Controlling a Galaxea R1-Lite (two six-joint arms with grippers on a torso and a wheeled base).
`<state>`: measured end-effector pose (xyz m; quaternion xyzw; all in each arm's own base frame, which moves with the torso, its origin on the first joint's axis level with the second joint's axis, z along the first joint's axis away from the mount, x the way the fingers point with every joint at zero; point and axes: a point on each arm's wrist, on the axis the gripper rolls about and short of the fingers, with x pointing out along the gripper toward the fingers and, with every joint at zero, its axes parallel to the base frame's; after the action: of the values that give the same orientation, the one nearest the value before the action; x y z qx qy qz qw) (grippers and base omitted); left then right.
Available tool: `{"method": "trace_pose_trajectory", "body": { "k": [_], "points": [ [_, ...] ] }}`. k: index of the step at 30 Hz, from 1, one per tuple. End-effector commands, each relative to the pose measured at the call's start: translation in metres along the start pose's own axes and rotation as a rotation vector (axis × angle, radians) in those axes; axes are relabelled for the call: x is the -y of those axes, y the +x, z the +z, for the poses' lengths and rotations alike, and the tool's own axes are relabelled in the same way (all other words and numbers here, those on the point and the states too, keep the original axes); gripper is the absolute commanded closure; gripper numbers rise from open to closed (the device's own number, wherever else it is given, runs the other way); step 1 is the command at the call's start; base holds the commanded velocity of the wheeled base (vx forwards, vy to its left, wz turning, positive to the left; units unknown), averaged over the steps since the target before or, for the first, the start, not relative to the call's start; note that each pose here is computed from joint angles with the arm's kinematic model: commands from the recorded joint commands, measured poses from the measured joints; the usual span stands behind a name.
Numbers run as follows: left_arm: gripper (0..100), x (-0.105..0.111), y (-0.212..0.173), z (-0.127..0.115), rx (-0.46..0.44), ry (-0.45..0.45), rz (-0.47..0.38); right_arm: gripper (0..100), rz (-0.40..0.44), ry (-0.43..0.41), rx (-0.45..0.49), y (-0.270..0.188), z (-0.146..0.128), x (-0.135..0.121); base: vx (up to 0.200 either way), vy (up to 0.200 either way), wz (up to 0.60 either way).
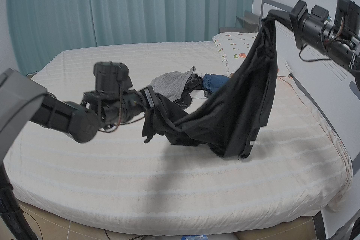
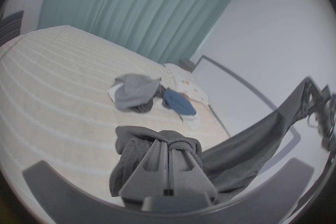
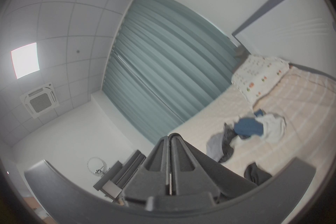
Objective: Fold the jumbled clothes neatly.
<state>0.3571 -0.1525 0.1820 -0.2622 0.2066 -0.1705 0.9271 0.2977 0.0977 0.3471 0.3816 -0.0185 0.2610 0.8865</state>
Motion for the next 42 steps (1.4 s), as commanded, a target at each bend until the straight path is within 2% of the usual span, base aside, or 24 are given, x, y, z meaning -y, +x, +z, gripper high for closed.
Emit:
{"method": "trace_pose_trajectory", "body": {
  "k": [1,2,8,9,11,15,18,22,27,36,42],
  "points": [
    [100,0.021,-0.074,0.073,0.18,-0.108,-0.053,100,0.009,-0.021,0.108,0.01,0.02,0.0,0.0,0.0,0.0],
    [100,0.02,-0.074,0.071,0.173,-0.113,-0.048,100,0.0,-0.019,0.104,0.01,0.018,0.001,0.0,0.0,0.0],
    [100,-0.008,-0.065,0.023,0.028,-0.132,0.045,100,-0.182,0.027,-0.083,-0.012,-0.038,0.051,0.0,0.0,0.0],
    [100,-0.008,-0.065,0.023,0.028,-0.132,0.045,100,-0.182,0.027,-0.083,-0.012,-0.038,0.051,0.0,0.0,0.0],
    [100,-0.02,-0.064,0.002,-0.022,-0.143,0.06,100,-0.257,0.05,-0.171,-0.022,-0.067,0.074,0.0,0.0,0.0],
    [100,-0.026,-0.061,-0.031,-0.11,-0.151,0.06,100,-0.289,0.073,-0.244,-0.029,-0.102,0.093,0.0,0.0,0.0],
    [100,-0.029,-0.061,-0.05,-0.141,-0.169,0.053,100,-0.28,0.117,-0.246,-0.028,-0.121,0.104,0.0,0.0,0.0],
    [100,-0.03,-0.061,-0.056,-0.142,-0.182,0.045,100,-0.272,0.148,-0.239,-0.029,-0.128,0.109,0.0,0.0,0.0],
    [100,-0.04,-0.056,-0.076,-0.156,-0.22,0.049,100,-0.312,0.186,-0.272,-0.036,-0.144,0.122,0.0,0.0,0.0],
    [100,-0.04,-0.056,-0.075,-0.147,-0.264,0.054,100,-0.289,0.184,-0.262,-0.04,-0.139,0.113,-0.2,0.0,0.0],
    [100,-0.042,-0.055,-0.073,-0.136,-0.271,0.062,100,-0.301,0.187,-0.278,-0.038,-0.144,0.118,0.0,0.0,0.0]
  ]
}}
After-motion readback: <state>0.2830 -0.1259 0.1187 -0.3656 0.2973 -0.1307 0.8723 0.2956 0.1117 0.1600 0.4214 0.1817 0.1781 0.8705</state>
